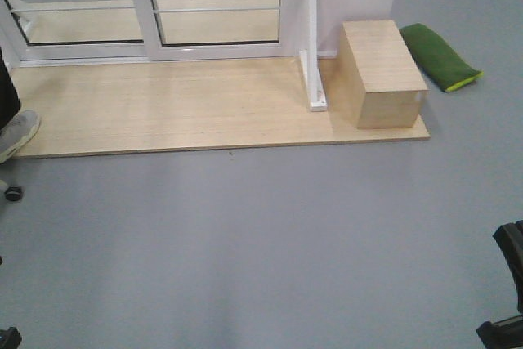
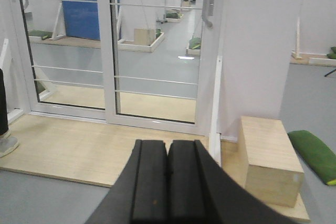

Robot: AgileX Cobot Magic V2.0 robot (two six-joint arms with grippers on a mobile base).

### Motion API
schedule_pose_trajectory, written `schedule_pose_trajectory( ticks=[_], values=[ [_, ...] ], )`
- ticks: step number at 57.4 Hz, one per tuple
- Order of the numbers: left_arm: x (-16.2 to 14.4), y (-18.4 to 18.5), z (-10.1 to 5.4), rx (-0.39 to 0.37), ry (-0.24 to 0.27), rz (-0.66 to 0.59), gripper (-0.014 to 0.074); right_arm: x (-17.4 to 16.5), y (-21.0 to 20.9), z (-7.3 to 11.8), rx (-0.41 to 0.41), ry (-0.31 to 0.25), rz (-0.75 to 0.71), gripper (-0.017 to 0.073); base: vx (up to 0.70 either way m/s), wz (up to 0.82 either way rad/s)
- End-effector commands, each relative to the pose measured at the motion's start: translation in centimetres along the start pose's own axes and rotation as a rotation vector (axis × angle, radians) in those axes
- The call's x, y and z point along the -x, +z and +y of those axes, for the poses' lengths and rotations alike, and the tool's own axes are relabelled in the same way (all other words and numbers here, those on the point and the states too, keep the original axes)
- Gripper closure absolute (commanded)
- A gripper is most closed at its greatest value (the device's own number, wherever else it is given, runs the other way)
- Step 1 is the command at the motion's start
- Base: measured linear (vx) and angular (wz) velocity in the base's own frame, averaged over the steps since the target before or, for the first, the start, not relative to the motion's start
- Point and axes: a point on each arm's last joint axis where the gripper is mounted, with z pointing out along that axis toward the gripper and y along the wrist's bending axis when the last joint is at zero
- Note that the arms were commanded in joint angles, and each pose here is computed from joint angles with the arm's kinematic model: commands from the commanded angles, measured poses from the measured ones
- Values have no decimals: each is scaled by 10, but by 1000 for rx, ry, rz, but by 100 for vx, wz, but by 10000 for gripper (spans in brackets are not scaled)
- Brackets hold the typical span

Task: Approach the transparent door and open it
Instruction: 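Drive up to the white-framed glass sliding door on the platform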

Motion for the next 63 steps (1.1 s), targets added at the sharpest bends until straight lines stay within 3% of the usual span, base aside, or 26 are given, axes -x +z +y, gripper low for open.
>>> schedule_pose_trajectory(
  ticks=[1, 24, 63],
  values=[
    [5, 0, 1, 7, -9, -80, 591, 7, -1, -1, -11, -11, -95, 562, 48, 47],
    [5, 0, 1, 7, -9, -80, 591, 7, -1, -1, -11, -11, -95, 562, 52, 27],
    [5, 0, 1, 7, -9, -80, 591, 7, -1, -1, -11, -11, -95, 562, 54, -5]
  ],
)
